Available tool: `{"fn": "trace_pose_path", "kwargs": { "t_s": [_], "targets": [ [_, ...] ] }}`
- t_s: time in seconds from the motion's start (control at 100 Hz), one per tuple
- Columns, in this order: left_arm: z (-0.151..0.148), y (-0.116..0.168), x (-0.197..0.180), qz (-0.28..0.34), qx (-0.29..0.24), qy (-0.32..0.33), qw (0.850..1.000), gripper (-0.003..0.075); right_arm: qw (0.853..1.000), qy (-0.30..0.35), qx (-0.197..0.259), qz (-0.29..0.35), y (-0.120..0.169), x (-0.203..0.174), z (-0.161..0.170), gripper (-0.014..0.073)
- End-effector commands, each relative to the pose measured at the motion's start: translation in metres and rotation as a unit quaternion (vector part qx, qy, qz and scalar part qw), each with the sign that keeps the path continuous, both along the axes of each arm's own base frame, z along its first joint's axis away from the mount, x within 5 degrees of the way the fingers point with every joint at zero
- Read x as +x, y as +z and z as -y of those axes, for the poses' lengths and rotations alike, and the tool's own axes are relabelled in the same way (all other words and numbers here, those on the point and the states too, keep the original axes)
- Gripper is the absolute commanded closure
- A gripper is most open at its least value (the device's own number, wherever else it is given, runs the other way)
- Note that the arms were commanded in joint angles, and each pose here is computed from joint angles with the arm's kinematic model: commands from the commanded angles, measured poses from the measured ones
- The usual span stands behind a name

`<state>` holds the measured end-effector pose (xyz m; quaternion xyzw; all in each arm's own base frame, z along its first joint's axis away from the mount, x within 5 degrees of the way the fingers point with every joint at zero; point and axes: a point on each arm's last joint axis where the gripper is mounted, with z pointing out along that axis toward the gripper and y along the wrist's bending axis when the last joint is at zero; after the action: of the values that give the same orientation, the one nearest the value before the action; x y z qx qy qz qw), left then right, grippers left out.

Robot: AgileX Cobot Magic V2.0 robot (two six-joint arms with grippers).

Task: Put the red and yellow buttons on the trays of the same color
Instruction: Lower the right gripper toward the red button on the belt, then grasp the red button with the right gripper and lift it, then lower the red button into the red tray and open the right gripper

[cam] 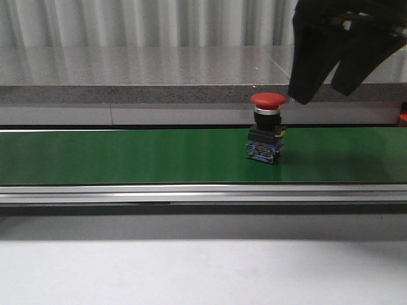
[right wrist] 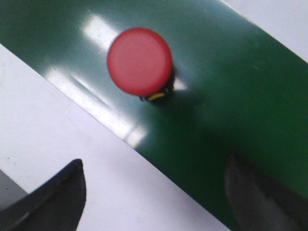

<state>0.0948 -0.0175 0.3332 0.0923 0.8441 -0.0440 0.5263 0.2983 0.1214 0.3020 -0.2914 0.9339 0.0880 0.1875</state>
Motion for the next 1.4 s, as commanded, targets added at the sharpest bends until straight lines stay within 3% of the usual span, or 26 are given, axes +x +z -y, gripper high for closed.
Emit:
{"fn": "trace_pose_path", "kwargs": {
  "t_s": [0.0, 0.14, 0.23, 0.54, 0.63, 0.81, 0.95, 1.16, 1.39],
  "targets": [
    [0.001, 0.014, 0.002, 0.043, -0.019, 0.001, 0.999, 0.0741, 0.999, 0.02, 0.015, 0.036, 0.015, 0.007, -0.005, 0.0008],
    [0.001, 0.014, 0.002, 0.043, -0.019, 0.001, 0.999, 0.0741, 0.998, 0.024, 0.016, 0.05, 0.008, 0.019, -0.01, 0.0018],
    [0.001, 0.014, 0.002, 0.043, -0.019, 0.001, 0.999, 0.0741, 0.997, 0.019, 0.021, 0.068, 0.006, 0.026, -0.011, 0.007],
    [0.001, 0.014, 0.002, 0.043, -0.019, 0.001, 0.999, 0.0741, 0.996, 0.012, 0.026, 0.086, 0.0, 0.035, -0.014, 0.0443],
    [0.001, 0.014, 0.002, 0.043, -0.019, 0.001, 0.999, 0.0741, 0.995, 0.008, 0.033, 0.095, 0.004, 0.035, -0.014, 0.0517],
    [0.001, 0.014, 0.002, 0.043, -0.019, 0.001, 0.999, 0.0741, 0.989, -0.041, 0.062, 0.13, 0.029, 0.029, 0.0, 0.0557],
    [0.001, 0.014, 0.002, 0.043, -0.019, 0.001, 0.999, 0.0741, 0.979, -0.109, 0.08, 0.152, 0.051, 0.024, 0.032, 0.0557],
    [0.001, 0.014, 0.002, 0.043, -0.019, 0.001, 0.999, 0.0741, 0.95, -0.244, 0.084, 0.177, 0.072, 0.016, 0.109, 0.0557],
    [0.001, 0.014, 0.002, 0.043, -0.019, 0.001, 0.999, 0.0741, 0.881, -0.434, 0.085, 0.167, 0.071, 0.002, 0.207, 0.0557]
  ]
}}
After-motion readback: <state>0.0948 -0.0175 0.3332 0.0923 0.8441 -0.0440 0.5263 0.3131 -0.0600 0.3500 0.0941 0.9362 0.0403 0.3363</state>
